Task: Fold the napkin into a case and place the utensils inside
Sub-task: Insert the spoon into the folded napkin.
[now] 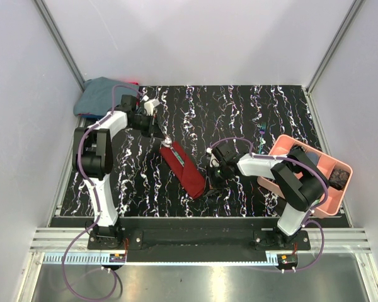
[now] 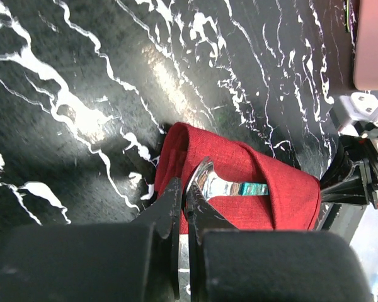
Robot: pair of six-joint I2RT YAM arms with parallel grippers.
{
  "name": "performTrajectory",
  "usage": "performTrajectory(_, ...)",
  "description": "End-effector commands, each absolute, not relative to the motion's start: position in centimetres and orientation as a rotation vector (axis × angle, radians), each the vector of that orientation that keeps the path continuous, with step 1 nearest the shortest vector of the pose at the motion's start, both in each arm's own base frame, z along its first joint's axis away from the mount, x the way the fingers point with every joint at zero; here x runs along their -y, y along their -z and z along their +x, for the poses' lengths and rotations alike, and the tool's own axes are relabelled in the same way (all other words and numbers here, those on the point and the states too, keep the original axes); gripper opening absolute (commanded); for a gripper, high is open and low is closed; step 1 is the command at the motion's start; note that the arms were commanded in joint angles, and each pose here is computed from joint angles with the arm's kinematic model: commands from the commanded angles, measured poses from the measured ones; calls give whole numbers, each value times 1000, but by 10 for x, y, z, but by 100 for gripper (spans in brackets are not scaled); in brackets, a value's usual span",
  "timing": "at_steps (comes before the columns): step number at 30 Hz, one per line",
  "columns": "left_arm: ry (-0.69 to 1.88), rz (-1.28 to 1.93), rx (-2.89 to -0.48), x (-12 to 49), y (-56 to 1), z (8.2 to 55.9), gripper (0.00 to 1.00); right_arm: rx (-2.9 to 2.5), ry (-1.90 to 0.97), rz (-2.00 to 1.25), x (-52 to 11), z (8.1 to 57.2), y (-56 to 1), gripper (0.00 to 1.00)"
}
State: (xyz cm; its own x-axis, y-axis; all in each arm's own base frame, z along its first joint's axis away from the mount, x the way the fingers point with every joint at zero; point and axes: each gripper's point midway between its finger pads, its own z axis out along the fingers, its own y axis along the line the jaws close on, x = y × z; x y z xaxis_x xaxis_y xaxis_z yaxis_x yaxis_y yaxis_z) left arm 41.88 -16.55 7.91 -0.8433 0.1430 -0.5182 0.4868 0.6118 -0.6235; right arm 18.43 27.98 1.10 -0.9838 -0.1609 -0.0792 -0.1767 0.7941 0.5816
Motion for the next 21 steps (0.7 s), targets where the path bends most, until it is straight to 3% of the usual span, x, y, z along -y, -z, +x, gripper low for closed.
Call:
performTrajectory(1, 1182, 472, -2419, 174, -69, 413, 0, -2934, -948, -249, -283, 191, -3, 0)
performTrajectory(21, 1268, 465, -2465, 206, -51, 381, 0, -2940, -936, -221, -282, 191, 5, 0)
